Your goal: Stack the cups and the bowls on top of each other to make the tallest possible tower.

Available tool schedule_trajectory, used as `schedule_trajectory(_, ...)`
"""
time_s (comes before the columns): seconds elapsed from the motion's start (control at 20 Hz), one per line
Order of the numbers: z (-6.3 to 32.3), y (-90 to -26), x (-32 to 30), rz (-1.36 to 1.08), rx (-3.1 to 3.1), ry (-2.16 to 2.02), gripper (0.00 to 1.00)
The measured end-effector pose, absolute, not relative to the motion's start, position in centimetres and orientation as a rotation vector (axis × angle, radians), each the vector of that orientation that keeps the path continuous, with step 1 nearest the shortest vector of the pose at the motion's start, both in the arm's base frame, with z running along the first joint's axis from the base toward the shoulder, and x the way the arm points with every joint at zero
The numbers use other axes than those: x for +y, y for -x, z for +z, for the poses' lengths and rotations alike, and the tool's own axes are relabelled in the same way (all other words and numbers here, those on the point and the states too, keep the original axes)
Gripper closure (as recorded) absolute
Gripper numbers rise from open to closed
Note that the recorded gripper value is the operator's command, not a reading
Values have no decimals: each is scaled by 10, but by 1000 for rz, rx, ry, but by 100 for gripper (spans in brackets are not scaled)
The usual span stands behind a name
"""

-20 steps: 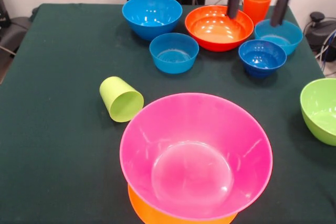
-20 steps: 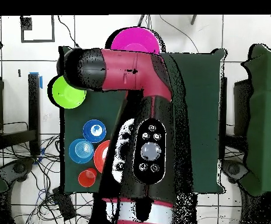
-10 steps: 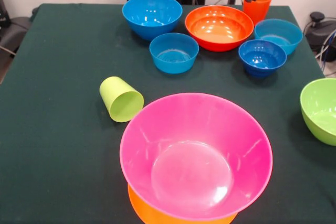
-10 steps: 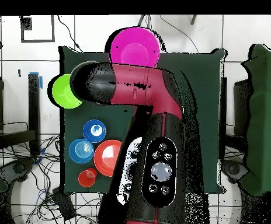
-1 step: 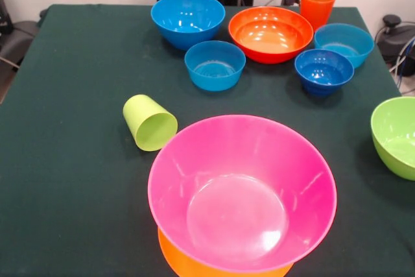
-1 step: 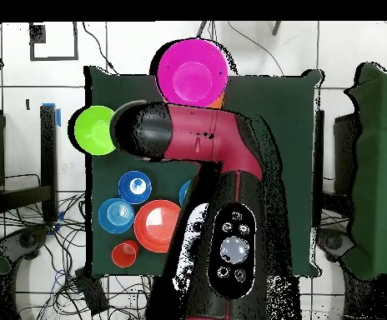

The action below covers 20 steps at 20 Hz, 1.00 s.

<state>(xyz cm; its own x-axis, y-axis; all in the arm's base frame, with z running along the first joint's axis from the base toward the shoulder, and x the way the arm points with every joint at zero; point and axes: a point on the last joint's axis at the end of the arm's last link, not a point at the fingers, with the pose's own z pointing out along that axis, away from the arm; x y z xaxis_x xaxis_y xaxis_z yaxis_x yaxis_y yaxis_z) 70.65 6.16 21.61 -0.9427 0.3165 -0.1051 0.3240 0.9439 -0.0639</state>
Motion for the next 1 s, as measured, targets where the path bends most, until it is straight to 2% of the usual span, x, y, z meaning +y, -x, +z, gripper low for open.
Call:
schedule_trajectory(0.45, 188, -673, 45, -138, 3084, -552, 0)
schedule_trajectory(1.0, 171, -652, 30, -157, 3123, -584, 0)
